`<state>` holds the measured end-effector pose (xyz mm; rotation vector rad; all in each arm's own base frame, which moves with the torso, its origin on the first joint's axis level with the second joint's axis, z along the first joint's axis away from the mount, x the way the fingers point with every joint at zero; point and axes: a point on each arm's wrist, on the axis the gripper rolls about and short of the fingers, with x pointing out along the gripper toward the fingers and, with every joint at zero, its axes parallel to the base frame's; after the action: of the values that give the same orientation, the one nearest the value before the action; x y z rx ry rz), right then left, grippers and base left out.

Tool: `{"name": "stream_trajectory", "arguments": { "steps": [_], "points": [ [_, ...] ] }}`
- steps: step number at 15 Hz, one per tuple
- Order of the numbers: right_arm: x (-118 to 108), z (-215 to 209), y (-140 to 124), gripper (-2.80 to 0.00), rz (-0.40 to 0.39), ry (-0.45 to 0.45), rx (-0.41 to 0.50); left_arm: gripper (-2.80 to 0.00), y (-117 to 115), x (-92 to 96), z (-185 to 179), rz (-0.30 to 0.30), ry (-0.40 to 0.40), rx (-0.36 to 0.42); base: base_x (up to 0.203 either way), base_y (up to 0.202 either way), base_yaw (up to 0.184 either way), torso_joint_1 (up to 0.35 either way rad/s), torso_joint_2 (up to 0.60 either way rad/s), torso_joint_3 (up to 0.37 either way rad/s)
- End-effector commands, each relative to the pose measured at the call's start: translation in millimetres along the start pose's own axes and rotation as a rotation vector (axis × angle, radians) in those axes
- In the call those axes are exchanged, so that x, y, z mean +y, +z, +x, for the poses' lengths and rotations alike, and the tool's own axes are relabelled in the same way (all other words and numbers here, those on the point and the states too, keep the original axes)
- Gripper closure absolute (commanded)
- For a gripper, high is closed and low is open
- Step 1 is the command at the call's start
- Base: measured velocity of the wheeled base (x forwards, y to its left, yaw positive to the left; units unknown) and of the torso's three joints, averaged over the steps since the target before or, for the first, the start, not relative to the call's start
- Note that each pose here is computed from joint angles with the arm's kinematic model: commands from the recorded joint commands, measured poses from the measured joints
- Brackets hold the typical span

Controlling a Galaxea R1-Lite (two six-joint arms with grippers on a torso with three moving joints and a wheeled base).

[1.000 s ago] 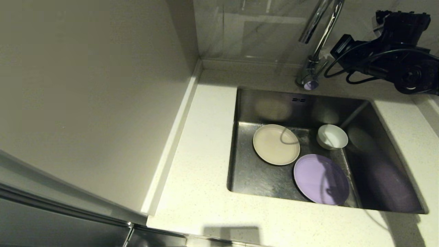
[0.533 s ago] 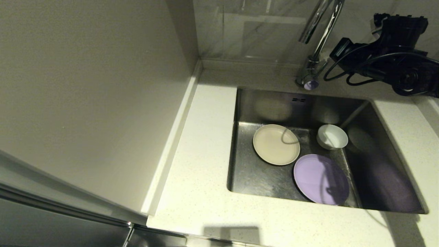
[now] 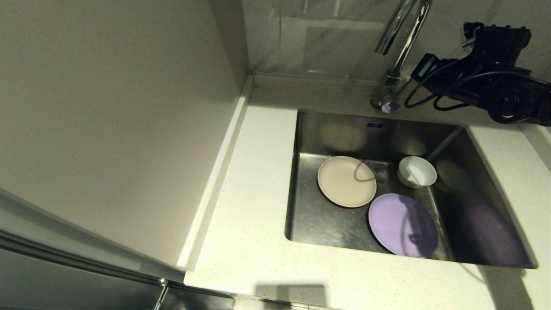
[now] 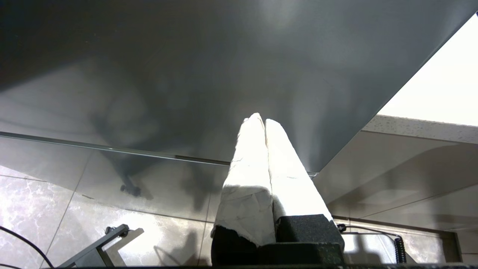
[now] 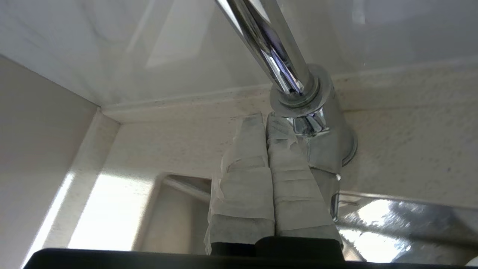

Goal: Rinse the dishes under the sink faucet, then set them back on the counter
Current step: Turn on the faucet

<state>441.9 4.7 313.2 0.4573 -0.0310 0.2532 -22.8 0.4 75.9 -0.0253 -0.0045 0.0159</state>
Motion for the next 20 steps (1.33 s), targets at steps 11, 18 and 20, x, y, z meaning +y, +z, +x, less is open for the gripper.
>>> {"name": "stream_trajectory", "arguments": {
  "steps": [11, 18, 20],
  "points": [
    [-30, -21, 19, 0.00, -0.114, 0.046, 0.088, 0.00, 0, 0.0, 0, -0.001, 0.001, -0.003, 0.000, 0.000, 0.000, 0.000, 0.00, 0.000],
    [-30, -10, 8, 0.00, -0.116, 0.062, 0.103, 0.00, 0, 0.0, 0, -0.001, 0.001, -0.003, 0.000, 0.000, 0.000, 0.000, 0.00, 0.000],
    [-30, -8, 5, 0.00, -0.115, 0.065, 0.111, 0.00, 0, 0.0, 0, 0.000, 0.001, -0.003, 0.000, 0.000, 0.000, 0.000, 0.00, 0.000]
  ]
}}
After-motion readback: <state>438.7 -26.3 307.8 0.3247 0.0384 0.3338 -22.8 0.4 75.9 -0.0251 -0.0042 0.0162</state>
